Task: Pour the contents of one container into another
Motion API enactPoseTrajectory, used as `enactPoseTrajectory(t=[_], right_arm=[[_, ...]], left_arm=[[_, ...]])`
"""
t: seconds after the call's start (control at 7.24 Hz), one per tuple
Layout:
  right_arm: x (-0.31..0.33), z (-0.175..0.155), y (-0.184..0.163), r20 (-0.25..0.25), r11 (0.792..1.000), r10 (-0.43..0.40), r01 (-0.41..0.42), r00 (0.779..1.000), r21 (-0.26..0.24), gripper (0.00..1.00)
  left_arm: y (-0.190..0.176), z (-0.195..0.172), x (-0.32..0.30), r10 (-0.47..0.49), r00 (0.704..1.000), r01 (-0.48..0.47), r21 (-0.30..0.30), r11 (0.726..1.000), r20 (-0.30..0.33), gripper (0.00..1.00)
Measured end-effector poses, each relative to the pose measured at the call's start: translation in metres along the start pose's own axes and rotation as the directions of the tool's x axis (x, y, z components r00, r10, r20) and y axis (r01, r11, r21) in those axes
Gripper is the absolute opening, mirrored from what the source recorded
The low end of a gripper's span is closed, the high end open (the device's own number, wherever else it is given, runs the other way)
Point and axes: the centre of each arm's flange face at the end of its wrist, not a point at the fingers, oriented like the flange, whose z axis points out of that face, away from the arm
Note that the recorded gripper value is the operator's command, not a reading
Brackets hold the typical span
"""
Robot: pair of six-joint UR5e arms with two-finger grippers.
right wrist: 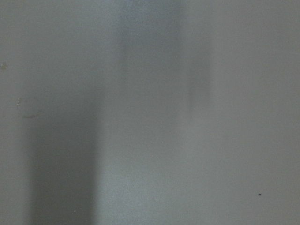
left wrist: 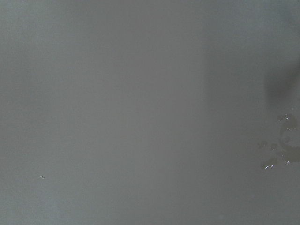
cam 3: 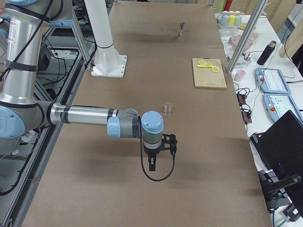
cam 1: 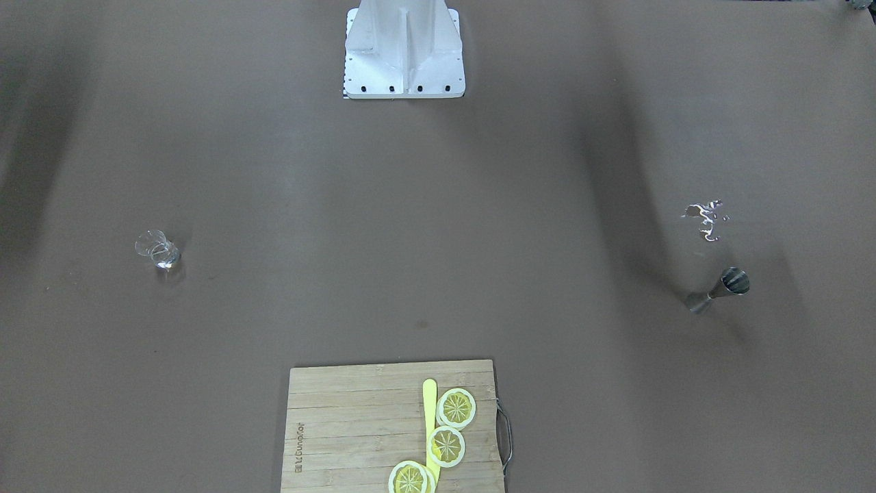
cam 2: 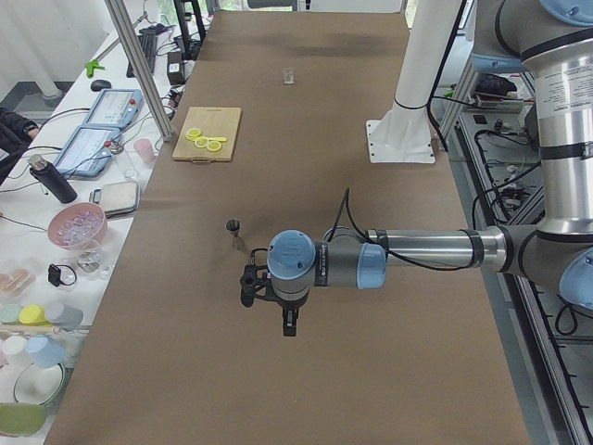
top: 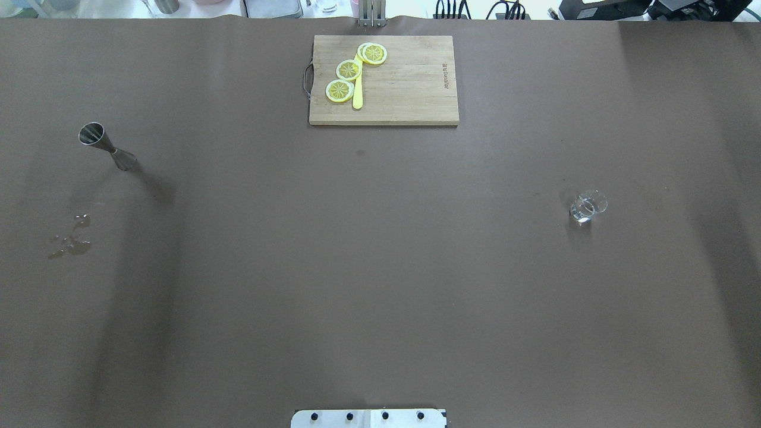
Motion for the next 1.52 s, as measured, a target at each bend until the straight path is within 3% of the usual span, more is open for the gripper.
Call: enactPoseTrajectory(t=[1.52], right_arm=[[0.0009, 0.0003, -0.0023, -0.006, 1.0, -0.003, 0.003, 1.0, -0.001, 1.0]], left_arm=[[0.0, -0.001, 0.001, 0.0, 1.0, 0.0, 0.002, 1.0, -0.005, 0.98]])
